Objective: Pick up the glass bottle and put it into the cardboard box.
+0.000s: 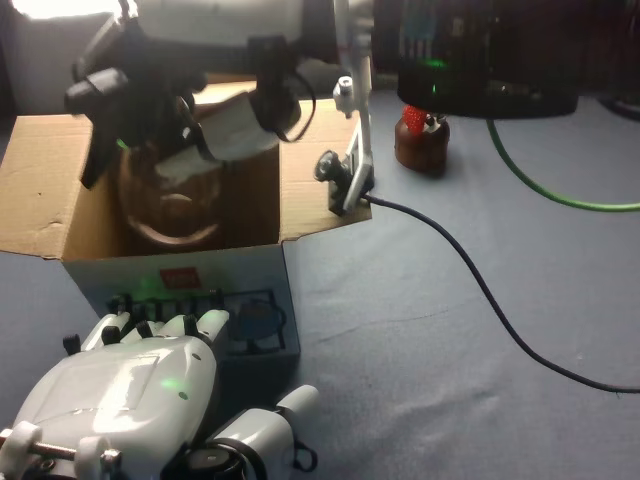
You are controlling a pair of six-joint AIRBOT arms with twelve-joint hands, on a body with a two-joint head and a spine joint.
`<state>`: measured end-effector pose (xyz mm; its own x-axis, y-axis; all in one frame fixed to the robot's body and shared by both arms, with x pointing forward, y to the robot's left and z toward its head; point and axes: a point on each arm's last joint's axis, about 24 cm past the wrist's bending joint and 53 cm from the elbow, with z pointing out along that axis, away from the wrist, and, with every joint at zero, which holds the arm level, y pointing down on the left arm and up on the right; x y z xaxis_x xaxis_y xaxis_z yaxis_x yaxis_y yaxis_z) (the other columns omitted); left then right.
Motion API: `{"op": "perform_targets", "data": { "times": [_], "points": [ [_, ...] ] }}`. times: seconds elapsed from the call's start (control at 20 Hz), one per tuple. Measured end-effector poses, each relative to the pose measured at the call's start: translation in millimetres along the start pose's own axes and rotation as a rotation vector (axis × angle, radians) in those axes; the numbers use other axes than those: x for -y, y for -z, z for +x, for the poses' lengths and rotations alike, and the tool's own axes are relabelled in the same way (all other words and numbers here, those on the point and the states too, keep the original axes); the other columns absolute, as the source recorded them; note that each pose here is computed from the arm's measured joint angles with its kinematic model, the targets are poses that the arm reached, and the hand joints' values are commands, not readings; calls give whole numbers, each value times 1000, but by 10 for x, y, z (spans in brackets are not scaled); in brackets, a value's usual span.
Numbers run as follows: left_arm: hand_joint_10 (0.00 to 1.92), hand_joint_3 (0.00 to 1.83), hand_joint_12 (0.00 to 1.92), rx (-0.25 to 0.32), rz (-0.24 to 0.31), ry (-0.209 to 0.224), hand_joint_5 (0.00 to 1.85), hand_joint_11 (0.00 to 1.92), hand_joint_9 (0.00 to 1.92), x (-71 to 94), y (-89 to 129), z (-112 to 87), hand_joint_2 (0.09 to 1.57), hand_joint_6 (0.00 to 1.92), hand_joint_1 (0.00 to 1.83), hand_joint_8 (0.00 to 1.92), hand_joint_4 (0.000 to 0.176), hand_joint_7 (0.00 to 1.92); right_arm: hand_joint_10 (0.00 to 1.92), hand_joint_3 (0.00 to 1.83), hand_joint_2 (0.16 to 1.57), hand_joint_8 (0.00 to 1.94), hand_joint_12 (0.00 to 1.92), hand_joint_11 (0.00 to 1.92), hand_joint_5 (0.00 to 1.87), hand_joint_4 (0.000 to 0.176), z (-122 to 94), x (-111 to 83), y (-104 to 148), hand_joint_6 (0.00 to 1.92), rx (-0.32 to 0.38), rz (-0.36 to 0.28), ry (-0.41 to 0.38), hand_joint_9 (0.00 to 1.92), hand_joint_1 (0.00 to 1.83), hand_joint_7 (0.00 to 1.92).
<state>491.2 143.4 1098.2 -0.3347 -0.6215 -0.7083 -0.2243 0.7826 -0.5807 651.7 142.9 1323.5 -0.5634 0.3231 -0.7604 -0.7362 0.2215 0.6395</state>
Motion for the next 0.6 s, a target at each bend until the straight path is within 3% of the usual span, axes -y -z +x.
{"op": "perform_targets", "data": {
  "times": [0.05,0.1,0.3,0.4,0.45,0.6],
  "points": [
    [3,1,537,-3,1,1,176,0,211,1,0,7,1250,4,57,3,0,234,1459,3,1211,1253,1872,634,706,0,32,40,-12,1365,-3,15,13,847,1187,914],
    [5,0,538,-10,3,1,175,0,216,6,-1,25,1249,4,53,4,0,238,1504,5,1208,1225,1872,609,665,0,59,77,-20,1365,-6,27,16,755,1339,881],
    [6,1,539,-18,-4,2,176,0,221,-11,-4,39,1250,3,47,5,0,242,1502,4,1209,1227,1873,606,663,0,112,120,-23,1368,-12,37,14,749,1345,880],
    [5,0,538,-18,-4,2,173,0,219,-11,-4,39,1249,2,45,4,0,242,1467,6,1213,1261,1880,613,693,0,118,137,-20,1372,-13,41,15,834,1194,911],
    [5,0,538,-18,-4,2,173,0,219,-12,-4,39,1248,2,45,4,0,242,1505,7,1213,1247,1891,594,658,0,116,131,-20,1374,-13,39,13,765,1314,876],
    [4,0,538,-19,-4,7,173,0,219,-12,-4,40,1247,2,44,4,0,243,1526,4,1220,1228,1889,559,625,0,119,132,-17,1411,-13,40,15,741,1342,861]
  ]
}}
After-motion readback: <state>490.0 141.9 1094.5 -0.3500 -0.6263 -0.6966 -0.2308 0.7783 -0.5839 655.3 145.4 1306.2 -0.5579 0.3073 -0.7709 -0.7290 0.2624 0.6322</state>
